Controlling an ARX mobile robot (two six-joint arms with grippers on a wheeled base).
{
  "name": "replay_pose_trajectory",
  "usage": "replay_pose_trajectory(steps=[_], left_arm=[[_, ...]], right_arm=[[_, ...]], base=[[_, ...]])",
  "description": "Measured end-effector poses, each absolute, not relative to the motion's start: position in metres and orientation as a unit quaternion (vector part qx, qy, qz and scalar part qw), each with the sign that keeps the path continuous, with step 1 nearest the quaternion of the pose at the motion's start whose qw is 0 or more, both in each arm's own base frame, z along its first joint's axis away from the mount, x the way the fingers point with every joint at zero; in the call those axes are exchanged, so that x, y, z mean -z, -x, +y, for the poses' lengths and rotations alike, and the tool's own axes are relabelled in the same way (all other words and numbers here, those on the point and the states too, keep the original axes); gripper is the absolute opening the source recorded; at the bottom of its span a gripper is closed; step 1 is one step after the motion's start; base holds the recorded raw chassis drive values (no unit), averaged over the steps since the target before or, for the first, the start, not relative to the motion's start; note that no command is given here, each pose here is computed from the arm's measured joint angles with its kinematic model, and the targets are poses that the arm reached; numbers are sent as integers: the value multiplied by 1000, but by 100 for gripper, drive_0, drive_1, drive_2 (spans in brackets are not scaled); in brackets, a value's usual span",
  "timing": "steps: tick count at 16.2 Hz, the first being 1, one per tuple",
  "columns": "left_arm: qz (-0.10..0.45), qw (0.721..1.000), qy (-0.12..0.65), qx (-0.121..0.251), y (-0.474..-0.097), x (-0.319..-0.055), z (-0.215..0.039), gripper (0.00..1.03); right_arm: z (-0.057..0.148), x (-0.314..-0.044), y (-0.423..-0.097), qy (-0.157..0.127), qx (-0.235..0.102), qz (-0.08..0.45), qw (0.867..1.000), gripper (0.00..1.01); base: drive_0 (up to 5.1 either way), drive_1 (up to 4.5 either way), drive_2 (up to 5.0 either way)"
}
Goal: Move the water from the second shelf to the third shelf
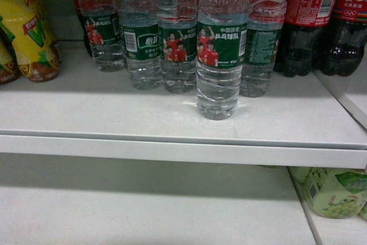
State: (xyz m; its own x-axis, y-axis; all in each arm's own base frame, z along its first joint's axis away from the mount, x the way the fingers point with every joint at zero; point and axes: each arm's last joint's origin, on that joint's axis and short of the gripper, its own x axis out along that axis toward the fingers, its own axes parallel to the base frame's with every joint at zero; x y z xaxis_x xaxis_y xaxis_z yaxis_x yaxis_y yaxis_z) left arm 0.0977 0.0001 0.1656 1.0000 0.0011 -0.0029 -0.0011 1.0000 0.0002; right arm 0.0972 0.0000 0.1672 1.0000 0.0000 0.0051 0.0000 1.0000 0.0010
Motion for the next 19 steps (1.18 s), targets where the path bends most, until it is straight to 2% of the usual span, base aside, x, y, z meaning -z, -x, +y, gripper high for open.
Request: replay_pose_trajectory(steps=[8, 9, 10, 11, 15, 18, 19], left_arm=[[1, 1000, 0, -1, -98, -166, 0, 98], [2, 1000, 0, -1, -98, -166, 0, 98], [1, 1000, 0, -1, -98, -166, 0, 98], [2, 1000, 0, 0, -98, -166, 0, 98], [1, 1000, 0, -1, -98, -166, 0, 98], [1, 1000, 0, -1, -98, -166, 0, 98], [2, 1000, 0, -1, -98, -166, 0, 98]], right_arm=[[0, -167, -97, 0, 0, -3, 1000, 98], [-1, -164, -97, -22, -27, 46, 998, 98], [-4, -163, -99, -62, -44, 90, 993, 98], [-6, -164, -100, -85, -55, 91, 991, 98], [-11, -219, -129, -81, -80, 20, 993, 98], [6, -259, -173, -57, -121, -14, 991, 98], [12, -262, -181, -54, -131, -13, 990, 98]], base=[[0, 0, 0], [0, 0, 0], [0, 0, 0], [0, 0, 0], [0, 0, 0], [0, 0, 0], [0, 0, 0]])
